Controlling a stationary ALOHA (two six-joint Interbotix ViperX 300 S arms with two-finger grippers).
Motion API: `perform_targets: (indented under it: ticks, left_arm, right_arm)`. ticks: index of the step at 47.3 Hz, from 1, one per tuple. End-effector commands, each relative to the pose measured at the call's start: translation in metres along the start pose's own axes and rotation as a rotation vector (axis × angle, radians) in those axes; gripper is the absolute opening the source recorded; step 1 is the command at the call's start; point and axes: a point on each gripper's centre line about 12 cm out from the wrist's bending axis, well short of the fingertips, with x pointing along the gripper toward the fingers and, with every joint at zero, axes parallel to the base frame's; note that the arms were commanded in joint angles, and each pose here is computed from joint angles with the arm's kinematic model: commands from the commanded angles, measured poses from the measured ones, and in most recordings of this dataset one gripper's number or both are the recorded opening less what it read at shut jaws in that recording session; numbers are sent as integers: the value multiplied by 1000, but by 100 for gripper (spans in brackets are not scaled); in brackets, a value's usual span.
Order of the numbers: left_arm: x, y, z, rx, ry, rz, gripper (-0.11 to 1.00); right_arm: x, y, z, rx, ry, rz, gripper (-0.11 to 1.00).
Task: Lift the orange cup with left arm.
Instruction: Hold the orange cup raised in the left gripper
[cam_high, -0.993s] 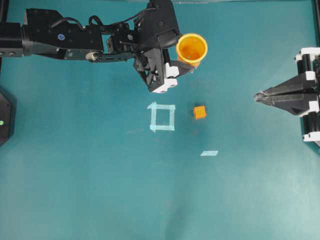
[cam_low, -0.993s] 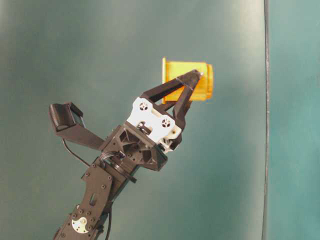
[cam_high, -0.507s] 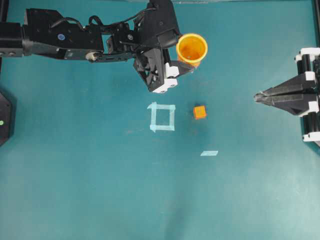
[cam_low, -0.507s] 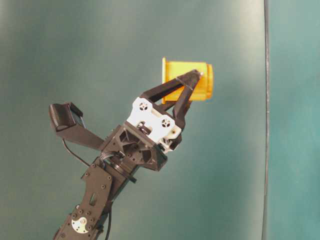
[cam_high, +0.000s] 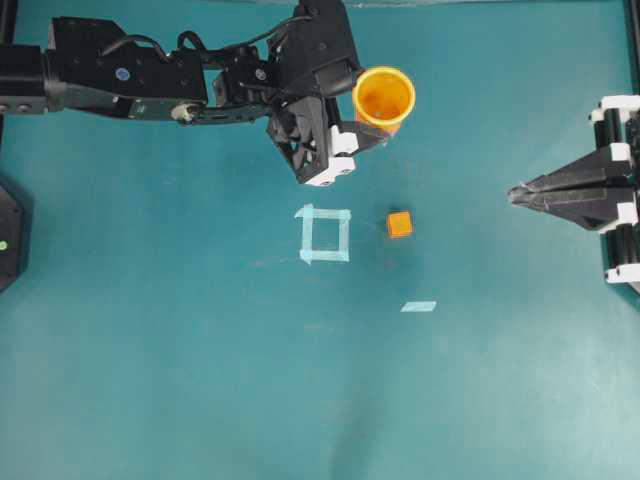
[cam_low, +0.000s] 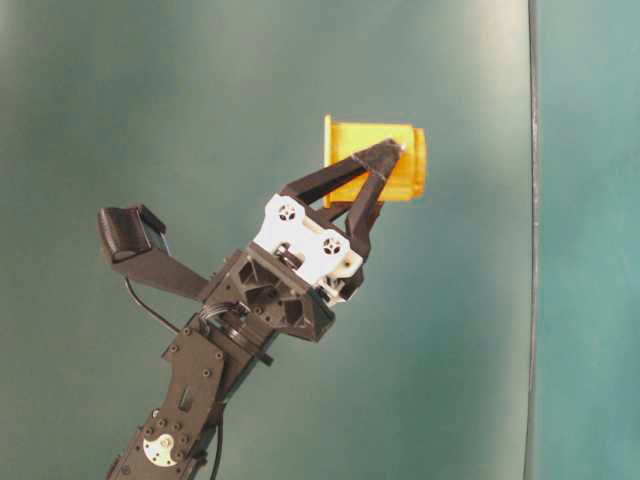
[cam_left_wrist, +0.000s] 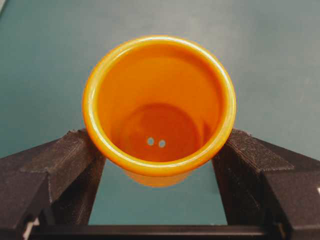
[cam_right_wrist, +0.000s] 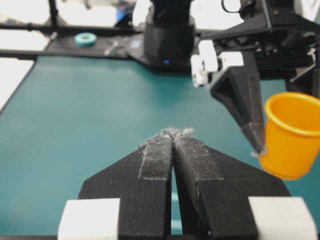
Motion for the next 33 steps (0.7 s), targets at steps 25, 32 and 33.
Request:
perform_targets:
  ticks: [25, 32, 33]
  left_arm:
    - [-16, 2, 30, 5, -81, 5, 67]
    - [-16, 1, 30, 5, -81, 3, 67]
    - [-16, 2, 30, 5, -81, 5, 67]
  right_arm:
    - [2, 0, 13, 2, -32, 0, 0]
    - [2, 0, 13, 2, -32, 0, 0]
    - [2, 0, 13, 1, -32, 1, 0]
